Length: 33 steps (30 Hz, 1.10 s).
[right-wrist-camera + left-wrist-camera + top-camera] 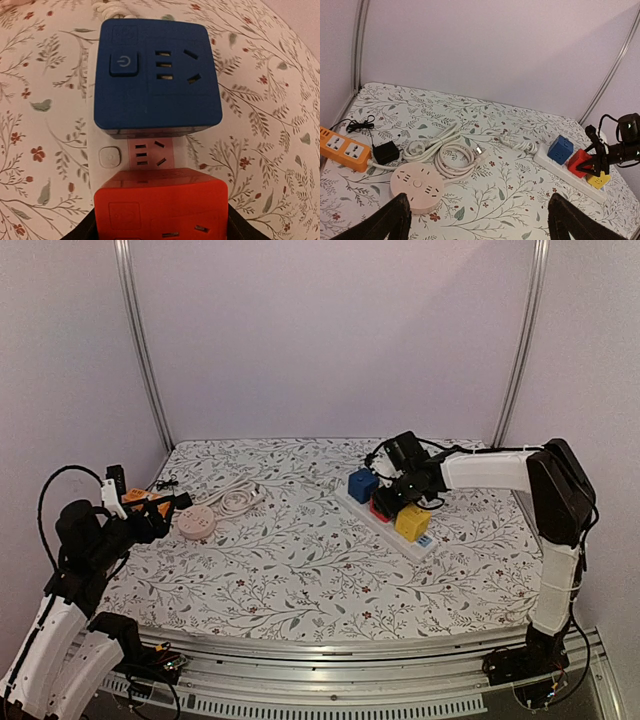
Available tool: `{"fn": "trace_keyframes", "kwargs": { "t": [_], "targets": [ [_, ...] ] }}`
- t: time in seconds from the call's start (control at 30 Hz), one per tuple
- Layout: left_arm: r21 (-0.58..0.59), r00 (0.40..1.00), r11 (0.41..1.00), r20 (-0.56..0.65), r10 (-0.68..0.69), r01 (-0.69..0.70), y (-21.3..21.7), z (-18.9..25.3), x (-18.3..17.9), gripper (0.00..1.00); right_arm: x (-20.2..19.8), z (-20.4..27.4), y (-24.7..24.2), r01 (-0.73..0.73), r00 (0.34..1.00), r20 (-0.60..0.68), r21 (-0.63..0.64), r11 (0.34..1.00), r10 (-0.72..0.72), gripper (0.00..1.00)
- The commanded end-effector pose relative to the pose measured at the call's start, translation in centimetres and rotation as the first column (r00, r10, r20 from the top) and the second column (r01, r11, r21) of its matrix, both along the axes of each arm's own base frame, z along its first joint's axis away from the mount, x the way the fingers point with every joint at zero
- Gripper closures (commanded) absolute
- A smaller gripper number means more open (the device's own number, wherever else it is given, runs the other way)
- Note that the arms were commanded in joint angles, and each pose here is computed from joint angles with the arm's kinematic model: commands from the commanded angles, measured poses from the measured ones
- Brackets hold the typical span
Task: Insert the plug
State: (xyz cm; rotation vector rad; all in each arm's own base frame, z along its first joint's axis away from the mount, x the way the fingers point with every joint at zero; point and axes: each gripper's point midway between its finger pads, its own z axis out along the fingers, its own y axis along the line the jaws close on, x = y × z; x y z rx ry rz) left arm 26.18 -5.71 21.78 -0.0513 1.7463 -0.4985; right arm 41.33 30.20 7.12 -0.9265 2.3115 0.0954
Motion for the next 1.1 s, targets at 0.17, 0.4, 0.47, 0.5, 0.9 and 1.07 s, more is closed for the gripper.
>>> {"fn": "trace_keyframes", "kwargs": {
  "t": [0.17, 0.4, 0.47, 0.5, 0.9, 1.07],
  "targets": [
    [0.006, 1.000, 1.000, 0.006, 0.006, -0.006, 0.2, -0.1, 0.1, 0.06, 4.4, -1.6, -18.0, 0.608, 0.785, -0.049, -0.137, 0.782, -0.618, 0.54],
    [0.014, 1.000, 1.000, 0.009, 0.015, -0.015, 0.4, 0.2, 0.1, 0.07, 6.3, -2.0, -19.3, 0.646, 0.749, -0.046, -0.170, 0.744, -0.661, 0.49],
    [0.023, 1.000, 1.000, 0.010, 0.021, -0.021, 0.5, 0.4, 0.1, 0.07, 6.1, -2.3, -19.3, 0.644, 0.749, -0.054, -0.176, 0.745, -0.660, 0.27],
    [0.028, 1.000, 0.999, 0.012, 0.020, -0.021, 0.5, 0.6, 0.1, 0.07, 5.9, -2.3, -19.4, 0.644, 0.748, -0.058, -0.179, 0.744, -0.661, 0.16],
    [0.410, 0.878, 0.816, -0.423, -0.225, 0.407, -1.8, 2.9, 2.5, 0.00, 5.4, 7.2, -19.2, 0.641, 0.767, 0.042, -0.042, 0.766, -0.640, 0.01],
    [0.324, 0.549, 0.696, -0.827, -0.120, 0.641, 0.3, -0.4, 4.9, 0.07, 4.0, 11.8, -17.8, 0.581, 0.808, 0.084, 0.049, 0.813, -0.583, 0.01]
  ]
}}
